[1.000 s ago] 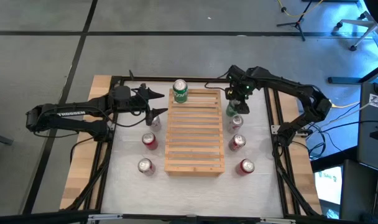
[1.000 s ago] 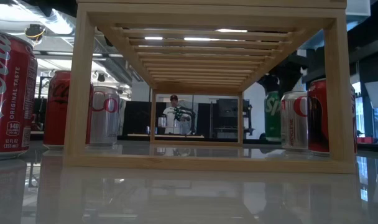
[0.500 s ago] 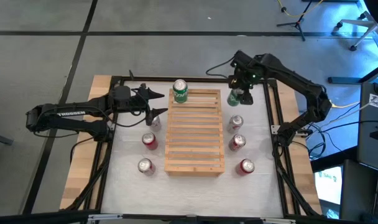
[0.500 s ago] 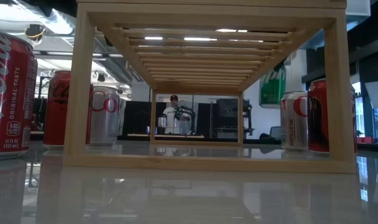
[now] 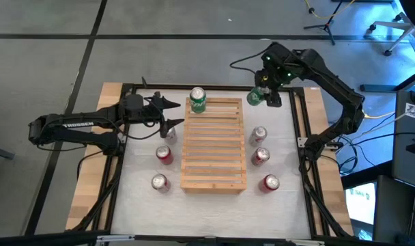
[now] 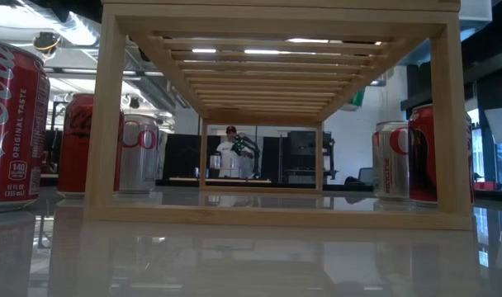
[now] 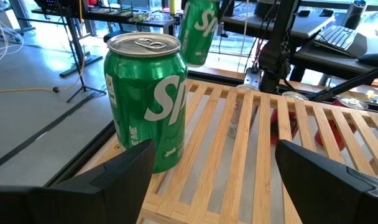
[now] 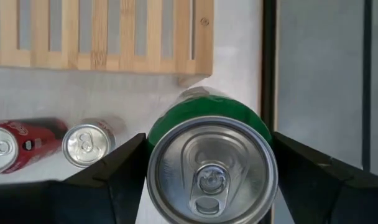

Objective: Place canned beverage on shelf
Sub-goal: Put the green soda can on the shelf aligned with the green soda can

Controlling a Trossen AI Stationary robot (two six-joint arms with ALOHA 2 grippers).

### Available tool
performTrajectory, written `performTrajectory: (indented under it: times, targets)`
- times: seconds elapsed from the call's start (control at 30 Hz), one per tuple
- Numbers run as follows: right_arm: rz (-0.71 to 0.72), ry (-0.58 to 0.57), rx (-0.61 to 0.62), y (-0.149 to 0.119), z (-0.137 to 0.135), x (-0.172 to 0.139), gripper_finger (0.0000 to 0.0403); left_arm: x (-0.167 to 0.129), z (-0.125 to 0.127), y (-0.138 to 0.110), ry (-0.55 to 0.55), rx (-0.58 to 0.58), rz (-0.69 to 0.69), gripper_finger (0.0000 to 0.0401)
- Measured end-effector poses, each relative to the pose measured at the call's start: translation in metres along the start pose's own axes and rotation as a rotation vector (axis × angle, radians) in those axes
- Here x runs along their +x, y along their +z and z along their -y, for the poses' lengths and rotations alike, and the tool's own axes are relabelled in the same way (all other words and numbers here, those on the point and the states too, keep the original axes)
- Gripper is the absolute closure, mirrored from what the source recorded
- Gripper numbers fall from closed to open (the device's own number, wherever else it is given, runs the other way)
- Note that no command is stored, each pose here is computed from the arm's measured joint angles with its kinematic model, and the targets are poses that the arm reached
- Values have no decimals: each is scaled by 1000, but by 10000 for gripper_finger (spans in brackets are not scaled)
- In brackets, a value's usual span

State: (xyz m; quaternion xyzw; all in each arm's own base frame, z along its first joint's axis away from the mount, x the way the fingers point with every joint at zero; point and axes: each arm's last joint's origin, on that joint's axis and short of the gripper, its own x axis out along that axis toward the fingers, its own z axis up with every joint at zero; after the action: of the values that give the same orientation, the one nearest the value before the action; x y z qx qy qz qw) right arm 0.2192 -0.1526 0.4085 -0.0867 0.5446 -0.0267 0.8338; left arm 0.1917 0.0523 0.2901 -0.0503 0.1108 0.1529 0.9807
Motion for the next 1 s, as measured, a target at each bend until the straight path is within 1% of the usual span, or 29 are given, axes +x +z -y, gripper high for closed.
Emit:
performTrajectory:
  times: [0.1,0.2,0.3,0.63,0.83,1.0]
  targets:
    - [36,-8,-4,3,0,-8,112,0,0,0,0,0,0,79]
    - [84,16,-8,5,0,-12,112,0,0,0,0,0,0,79]
    - [122,44,-12,7,-1,-13,112,0,0,0,0,0,0,79]
    - [271,71,-49,19,1,-13,112,0,0,0,0,0,0,79]
    - [303,87,-119,37,-9,-4,111,0,0,0,0,0,0,79]
    - [243,74,-155,50,-16,13,111,0,0,0,0,0,0,79]
